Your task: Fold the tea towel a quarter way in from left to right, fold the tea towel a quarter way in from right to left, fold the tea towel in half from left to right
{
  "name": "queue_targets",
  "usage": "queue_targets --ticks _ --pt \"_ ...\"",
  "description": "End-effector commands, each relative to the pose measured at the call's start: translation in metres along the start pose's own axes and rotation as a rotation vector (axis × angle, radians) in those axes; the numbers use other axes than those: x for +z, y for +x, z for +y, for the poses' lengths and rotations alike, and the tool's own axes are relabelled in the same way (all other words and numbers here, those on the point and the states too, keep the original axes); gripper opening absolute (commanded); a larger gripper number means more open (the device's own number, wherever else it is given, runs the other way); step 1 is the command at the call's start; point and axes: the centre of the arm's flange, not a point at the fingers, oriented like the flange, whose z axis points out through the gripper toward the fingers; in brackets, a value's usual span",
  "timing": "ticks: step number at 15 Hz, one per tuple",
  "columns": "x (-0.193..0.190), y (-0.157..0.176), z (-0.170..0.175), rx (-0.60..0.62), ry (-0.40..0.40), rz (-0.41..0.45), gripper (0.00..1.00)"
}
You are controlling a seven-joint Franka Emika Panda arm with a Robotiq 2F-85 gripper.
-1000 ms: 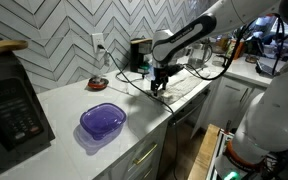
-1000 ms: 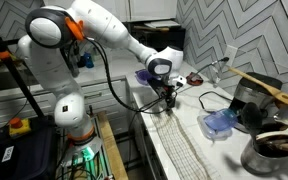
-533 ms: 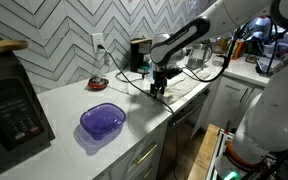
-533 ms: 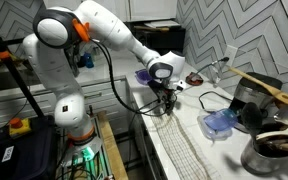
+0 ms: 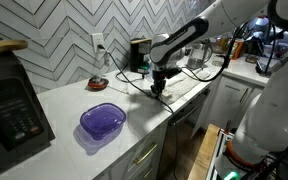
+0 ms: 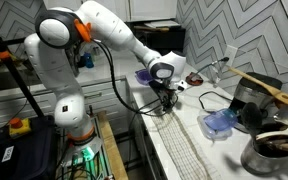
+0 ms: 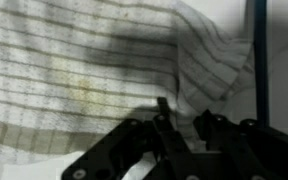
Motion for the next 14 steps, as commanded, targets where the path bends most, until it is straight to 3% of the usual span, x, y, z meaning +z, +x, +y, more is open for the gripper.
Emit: queue_targets --ticks 1,13,14 --pt "-0.011 -0.008 0.010 0.004 -0.014 -0.004 0.01" --pt "-0.092 -0.055 0.098 0.092 -0.122 0.102 0.02" --pt "-0.088 -0.048 0.086 0.093 -0.118 0.112 0.08"
